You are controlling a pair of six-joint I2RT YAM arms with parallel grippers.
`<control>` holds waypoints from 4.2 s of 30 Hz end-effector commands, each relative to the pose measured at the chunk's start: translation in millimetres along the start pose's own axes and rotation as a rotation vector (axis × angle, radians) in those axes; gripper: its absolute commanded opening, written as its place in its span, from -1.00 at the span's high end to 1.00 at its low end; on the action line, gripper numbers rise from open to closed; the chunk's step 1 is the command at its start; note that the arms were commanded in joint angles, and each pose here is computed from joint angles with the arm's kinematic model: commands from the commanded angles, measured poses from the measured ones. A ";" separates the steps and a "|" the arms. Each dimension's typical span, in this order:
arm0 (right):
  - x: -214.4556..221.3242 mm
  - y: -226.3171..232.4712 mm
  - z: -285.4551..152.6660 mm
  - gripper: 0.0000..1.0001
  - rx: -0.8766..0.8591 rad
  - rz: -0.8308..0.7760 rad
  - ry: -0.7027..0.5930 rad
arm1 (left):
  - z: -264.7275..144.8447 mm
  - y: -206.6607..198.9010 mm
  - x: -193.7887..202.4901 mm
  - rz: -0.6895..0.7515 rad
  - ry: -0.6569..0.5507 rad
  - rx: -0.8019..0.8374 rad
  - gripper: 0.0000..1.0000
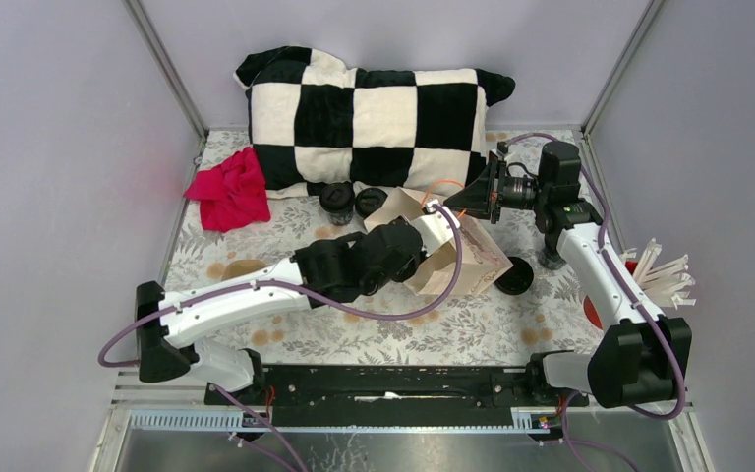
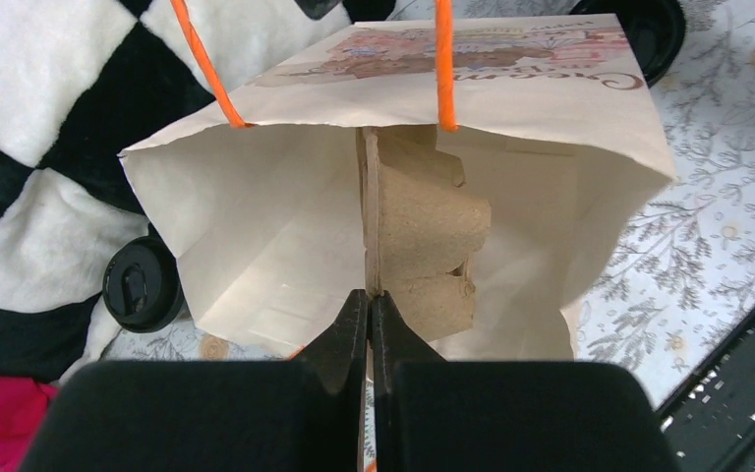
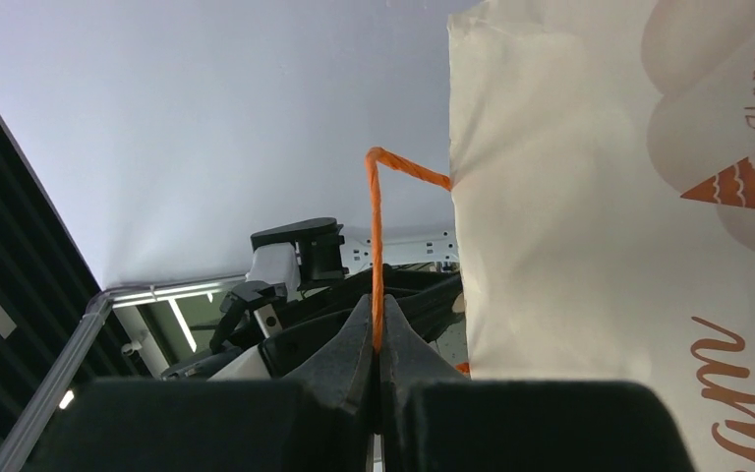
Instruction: Pack the takeout coffee
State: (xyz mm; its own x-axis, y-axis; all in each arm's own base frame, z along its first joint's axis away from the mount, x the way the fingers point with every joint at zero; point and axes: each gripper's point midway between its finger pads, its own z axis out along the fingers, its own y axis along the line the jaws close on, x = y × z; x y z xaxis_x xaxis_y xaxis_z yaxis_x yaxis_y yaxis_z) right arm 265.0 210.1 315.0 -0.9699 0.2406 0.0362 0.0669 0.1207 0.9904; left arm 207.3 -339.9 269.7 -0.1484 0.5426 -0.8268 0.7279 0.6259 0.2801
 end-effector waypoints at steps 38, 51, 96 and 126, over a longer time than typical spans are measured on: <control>1.4 16.8 -4.5 1.00 -0.047 -0.085 0.038 | -13.7 111.6 59.6 -0.971 0.444 -0.137 -0.98; 2.3 10.1 -5.8 0.99 0.018 -0.090 0.023 | 27.7 63.9 79.3 -1.133 0.506 0.237 -0.44; 73.6 13.8 -6.8 -0.99 0.787 -1.015 -0.071 | -36.5 68.2 19.5 -1.021 0.222 0.222 1.00; 84.6 -68.2 -38.1 1.00 1.008 -0.736 -0.192 | -71.8 31.4 -77.7 -1.381 0.358 0.606 1.00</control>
State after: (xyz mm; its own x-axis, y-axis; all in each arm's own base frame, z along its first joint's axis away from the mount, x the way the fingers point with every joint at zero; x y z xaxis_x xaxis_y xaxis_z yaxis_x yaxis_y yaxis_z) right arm 173.5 181.4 260.3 -0.7508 -0.2511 -0.6110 -0.3411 0.9395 0.0329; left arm 202.0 -297.0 339.2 -0.9859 -0.1268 -0.1091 0.0148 0.5836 -0.8119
